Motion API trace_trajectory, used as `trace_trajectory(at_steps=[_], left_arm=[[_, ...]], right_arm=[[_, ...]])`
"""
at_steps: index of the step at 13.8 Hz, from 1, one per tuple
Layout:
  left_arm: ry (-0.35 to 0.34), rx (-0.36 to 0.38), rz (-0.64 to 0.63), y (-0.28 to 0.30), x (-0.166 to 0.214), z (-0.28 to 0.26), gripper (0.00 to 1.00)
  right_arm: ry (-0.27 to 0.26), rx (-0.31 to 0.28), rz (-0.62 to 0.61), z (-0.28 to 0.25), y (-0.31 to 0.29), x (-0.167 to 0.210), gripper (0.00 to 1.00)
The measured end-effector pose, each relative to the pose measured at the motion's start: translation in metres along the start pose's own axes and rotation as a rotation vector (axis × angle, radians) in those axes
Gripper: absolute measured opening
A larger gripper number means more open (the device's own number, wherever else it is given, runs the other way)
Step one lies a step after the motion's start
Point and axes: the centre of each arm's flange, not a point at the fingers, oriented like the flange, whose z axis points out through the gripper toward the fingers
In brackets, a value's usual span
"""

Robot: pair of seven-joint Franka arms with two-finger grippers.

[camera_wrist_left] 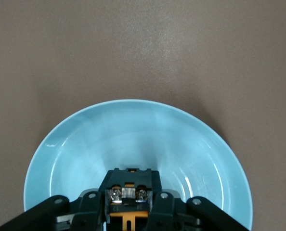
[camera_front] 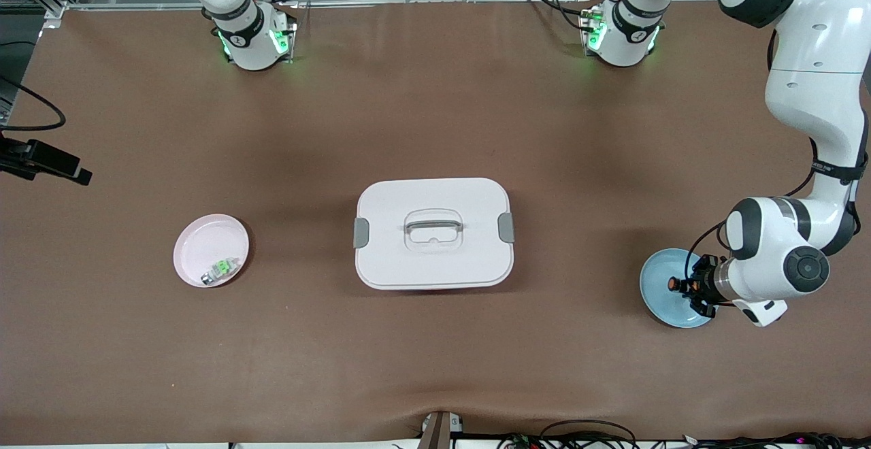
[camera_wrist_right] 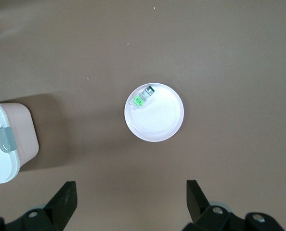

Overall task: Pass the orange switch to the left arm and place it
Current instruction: 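Lower the switch onto the blue plate and open the left gripper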

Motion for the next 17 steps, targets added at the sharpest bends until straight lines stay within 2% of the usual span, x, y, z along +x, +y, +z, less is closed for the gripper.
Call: trace_trajectory(at_steps=[1, 3, 7, 9, 13, 17], left_arm=[[0.000, -0.001, 0.000, 0.000, 0.000, 0.000, 0.38], [0.002, -0.003, 0.000, 0.001, 0.001, -0.002, 0.57], [0.005, -0.012, 0.000, 0.003, 0.001, -0.005, 0.97], [0.029, -0.016, 0.016, 0.005, 0.003, -0.009, 1.00], [0.132, -0.018, 0.090, 0.008, 0.008, -0.021, 1.00], [0.151, -0.001, 0.185, 0.006, 0.013, -0.024, 1.00]], right_arm=[[-0.007, -0.017, 0.000, 0.000, 0.002, -0.001, 1.00], [-0.007, -0.054, 0.000, -0.001, 0.007, -0.002, 1.00], [-0.007, -0.067, -0.002, -0.009, 0.007, -0.008, 1.00], [-0.015, -0.066, -0.011, -0.010, 0.003, -0.010, 1.00], [-0.010, -0.068, -0.021, -0.013, -0.004, -0.014, 1.00], [-0.006, -0.073, -0.028, -0.017, -0.009, -0.020, 1.00]])
